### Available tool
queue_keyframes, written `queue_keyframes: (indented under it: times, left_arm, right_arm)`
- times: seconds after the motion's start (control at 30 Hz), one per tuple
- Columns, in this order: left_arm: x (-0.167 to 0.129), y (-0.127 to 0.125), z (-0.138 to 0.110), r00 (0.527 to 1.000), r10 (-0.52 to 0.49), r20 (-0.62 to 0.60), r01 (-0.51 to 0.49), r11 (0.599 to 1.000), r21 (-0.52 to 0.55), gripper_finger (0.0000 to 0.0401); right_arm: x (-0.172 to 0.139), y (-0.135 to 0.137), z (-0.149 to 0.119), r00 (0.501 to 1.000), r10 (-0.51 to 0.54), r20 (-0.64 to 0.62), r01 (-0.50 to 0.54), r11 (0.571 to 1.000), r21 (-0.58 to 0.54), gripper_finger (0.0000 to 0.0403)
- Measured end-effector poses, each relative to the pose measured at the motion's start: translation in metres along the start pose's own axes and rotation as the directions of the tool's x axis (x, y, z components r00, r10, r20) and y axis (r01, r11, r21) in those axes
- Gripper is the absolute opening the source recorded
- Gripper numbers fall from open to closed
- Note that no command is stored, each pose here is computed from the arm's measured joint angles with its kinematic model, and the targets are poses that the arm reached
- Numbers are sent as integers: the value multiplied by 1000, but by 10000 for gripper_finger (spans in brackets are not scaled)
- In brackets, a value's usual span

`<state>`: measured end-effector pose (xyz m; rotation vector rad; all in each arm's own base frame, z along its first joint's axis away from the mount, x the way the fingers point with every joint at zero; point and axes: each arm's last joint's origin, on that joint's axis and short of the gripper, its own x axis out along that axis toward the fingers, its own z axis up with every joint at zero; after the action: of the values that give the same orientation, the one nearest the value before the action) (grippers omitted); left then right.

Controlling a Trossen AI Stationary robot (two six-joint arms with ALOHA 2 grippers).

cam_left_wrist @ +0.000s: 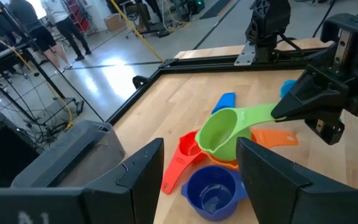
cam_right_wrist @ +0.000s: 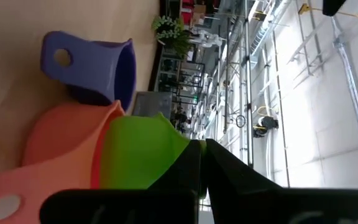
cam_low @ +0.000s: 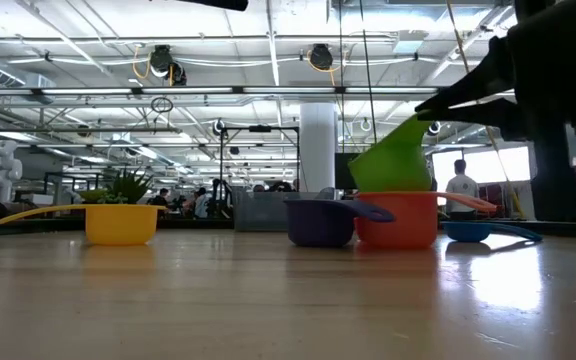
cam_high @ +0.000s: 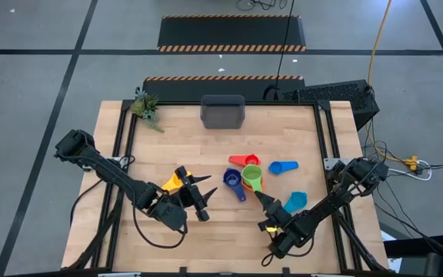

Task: Nest measuring cups in basket
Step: Stack the green measuring cup on top of the orange measuring cup

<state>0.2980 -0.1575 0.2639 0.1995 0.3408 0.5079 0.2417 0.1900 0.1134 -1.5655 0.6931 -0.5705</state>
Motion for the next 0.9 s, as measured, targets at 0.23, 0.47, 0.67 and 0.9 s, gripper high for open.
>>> queue_keyframes:
  times: [0.23,0.47,0.67,0.9]
  left_arm:
    - [0,0,0,1000,0,0,0,1000,1,202]
    - [0,0,0,1000,0,0,0,1000,1,202]
    - [0,0,0,1000,0,0,0,1000,1,202]
    - [0,-1,0,1000,-22,-5,22,1000,0,202]
  right_arm:
    - [0,1,0,1000,29,10,-29,1000,5,28]
    - [2,3,-2,996,86,20,-87,995,46,89]
    - [2,4,-2,996,91,22,-92,995,44,130]
    - [-5,6,-9,983,175,46,-179,978,110,163]
